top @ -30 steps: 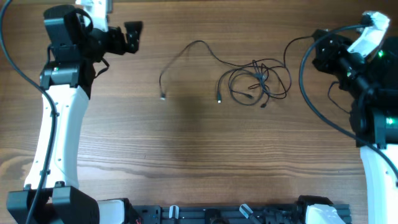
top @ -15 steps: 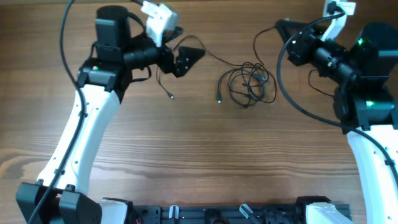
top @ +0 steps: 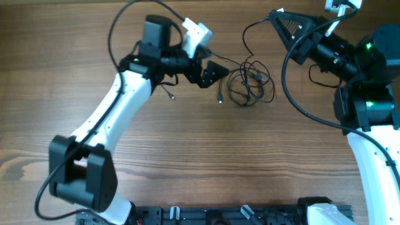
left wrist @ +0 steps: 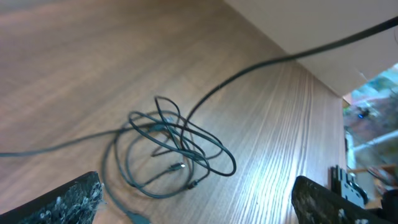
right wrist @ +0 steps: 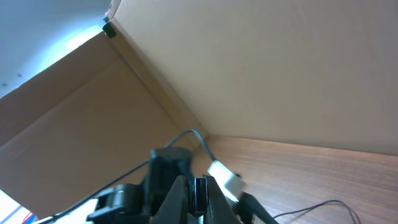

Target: Untangle cables

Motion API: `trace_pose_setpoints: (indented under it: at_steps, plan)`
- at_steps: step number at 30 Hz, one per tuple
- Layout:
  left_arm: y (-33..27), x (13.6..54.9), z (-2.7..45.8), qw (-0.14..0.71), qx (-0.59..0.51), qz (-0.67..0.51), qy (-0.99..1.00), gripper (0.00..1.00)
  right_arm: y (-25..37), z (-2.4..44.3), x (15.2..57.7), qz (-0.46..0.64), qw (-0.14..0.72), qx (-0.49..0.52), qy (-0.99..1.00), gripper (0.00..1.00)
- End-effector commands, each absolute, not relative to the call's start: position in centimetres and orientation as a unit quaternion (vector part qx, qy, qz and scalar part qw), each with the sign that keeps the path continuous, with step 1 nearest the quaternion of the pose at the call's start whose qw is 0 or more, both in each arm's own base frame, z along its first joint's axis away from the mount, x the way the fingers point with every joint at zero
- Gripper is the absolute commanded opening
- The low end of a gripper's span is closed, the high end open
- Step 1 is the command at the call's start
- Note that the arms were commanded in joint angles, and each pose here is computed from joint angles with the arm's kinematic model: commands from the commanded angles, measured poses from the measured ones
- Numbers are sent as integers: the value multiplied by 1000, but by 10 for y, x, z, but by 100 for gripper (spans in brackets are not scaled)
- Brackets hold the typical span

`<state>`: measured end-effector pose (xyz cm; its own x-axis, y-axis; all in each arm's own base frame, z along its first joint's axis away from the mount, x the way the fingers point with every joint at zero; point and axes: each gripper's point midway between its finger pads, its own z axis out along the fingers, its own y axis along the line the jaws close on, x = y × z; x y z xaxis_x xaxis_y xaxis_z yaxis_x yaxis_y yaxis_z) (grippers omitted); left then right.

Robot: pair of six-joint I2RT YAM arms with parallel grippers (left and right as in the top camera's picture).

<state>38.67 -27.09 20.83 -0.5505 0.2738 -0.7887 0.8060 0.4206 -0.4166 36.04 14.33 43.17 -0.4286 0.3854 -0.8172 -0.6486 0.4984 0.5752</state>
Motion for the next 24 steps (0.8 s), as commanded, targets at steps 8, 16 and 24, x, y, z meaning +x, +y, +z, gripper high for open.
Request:
trace_pose_setpoints:
  at_steps: [8, 16, 24]
  plan:
    - [-300, 380, 218, 340, 390, -432, 739, 99, 149, 439, 354, 503, 519, -113, 682, 5]
    - [-325, 358, 228, 334, 424, -464, 702, 99, 150, 438, 352, 512, 510, -112, 683, 5]
    - [-350, 347, 245, 356, 448, -477, 667, 89, 152, 439, 350, 516, 505, -118, 682, 5]
